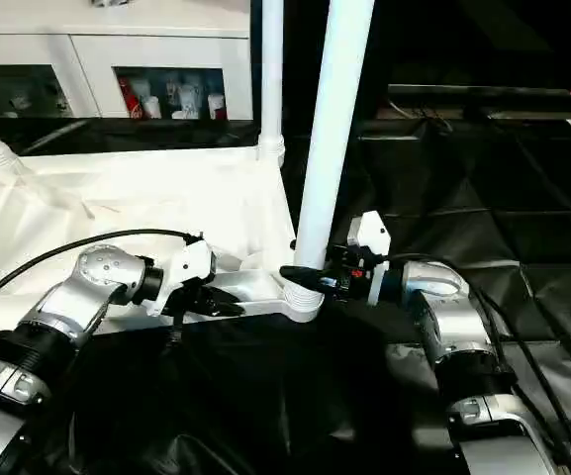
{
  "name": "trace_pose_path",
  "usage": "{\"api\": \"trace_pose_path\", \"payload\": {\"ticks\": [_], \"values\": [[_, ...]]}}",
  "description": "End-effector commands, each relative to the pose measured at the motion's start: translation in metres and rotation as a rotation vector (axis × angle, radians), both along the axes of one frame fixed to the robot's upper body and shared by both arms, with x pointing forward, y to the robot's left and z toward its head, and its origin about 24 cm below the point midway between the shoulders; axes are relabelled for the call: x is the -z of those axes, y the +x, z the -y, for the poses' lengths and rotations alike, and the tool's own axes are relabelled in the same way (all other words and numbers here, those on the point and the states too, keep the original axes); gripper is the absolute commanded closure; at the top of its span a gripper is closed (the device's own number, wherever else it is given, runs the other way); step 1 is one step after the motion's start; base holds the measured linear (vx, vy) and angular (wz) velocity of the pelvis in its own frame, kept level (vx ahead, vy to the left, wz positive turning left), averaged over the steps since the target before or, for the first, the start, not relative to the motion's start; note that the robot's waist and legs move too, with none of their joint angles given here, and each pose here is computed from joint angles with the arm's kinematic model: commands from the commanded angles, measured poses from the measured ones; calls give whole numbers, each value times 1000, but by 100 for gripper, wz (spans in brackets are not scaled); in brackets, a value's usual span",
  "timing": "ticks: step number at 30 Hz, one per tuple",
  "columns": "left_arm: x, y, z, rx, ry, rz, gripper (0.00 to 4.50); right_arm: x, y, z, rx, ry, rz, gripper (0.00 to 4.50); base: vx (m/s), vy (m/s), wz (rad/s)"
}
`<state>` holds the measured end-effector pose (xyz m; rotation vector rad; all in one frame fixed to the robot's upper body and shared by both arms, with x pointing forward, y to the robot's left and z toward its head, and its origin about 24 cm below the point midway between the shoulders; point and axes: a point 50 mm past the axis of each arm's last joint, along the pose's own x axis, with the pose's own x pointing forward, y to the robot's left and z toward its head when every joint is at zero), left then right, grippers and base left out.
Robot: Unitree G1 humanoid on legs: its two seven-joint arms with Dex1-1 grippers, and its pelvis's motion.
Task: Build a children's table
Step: Rotate leg to tighten
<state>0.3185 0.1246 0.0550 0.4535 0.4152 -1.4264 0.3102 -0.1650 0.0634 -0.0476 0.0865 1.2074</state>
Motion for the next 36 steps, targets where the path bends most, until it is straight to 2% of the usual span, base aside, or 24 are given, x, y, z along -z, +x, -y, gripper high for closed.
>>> {"api": "trace_pose_path", "payload": {"ticks": [1, 3, 4, 8, 9, 13, 14, 16, 18, 25, 29, 32, 34, 36], "values": [[-23, 7, 14, 30, -57, 87, 450, 56, -18, 15, 154, -131, -229, 264, 0, 0, 0], [-24, 14, 15, -45, -55, 101, 450, 59, -11, 15, 291, -133, -223, 264, 0, 0, 0], [-24, 14, 15, -45, -55, 101, 450, 59, -11, 15, 291, -133, -223, 264, 0, 0, 0], [-28, 24, 26, -145, -73, 109, 450, 63, -2, -3, 498, -90, -234, 264, 0, 0, 0], [-28, 24, 26, -145, -73, 109, 450, 63, -2, -3, 498, -90, -234, 264, 0, 0, 0], [-30, 32, 37, -227, -58, 118, 450, 67, 7, -20, 635, -101, -259, 264, 0, 0, 0], [-30, 38, 45, -301, -44, 124, 450, 68, 14, -31, 729, -108, -272, 264, 0, 0, 0], [-30, 39, 48, -329, -40, 124, 450, 68, 16, -35, 760, -109, -277, 264, 0, 0, 0], [-27, 42, 56, -394, -18, 136, 450, 68, 21, -48, 813, -113, -289, 264, 0, 0, 0], [-24, 44, 64, -440, 6, 146, 450, 68, 23, -65, 843, -119, -303, 264, 0, 0, 0], [-25, 45, 63, -435, 6, 149, 450, 66, 26, -70, 848, -134, -311, 264, 0, 0, 0], [-25, 45, 64, -432, 4, 150, 450, 63, 27, -73, 825, -91, -330, 264, 0, 0, 0], [-26, 45, 64, -425, -1, 152, 450, 60, 29, -73, 824, -69, -334, 208, 0, 0, 0], [-27, 44, 65, -412, -8, 152, 450, 56, 31, -73, 809, -53, -317, 191, 0, 0, 0]]}}
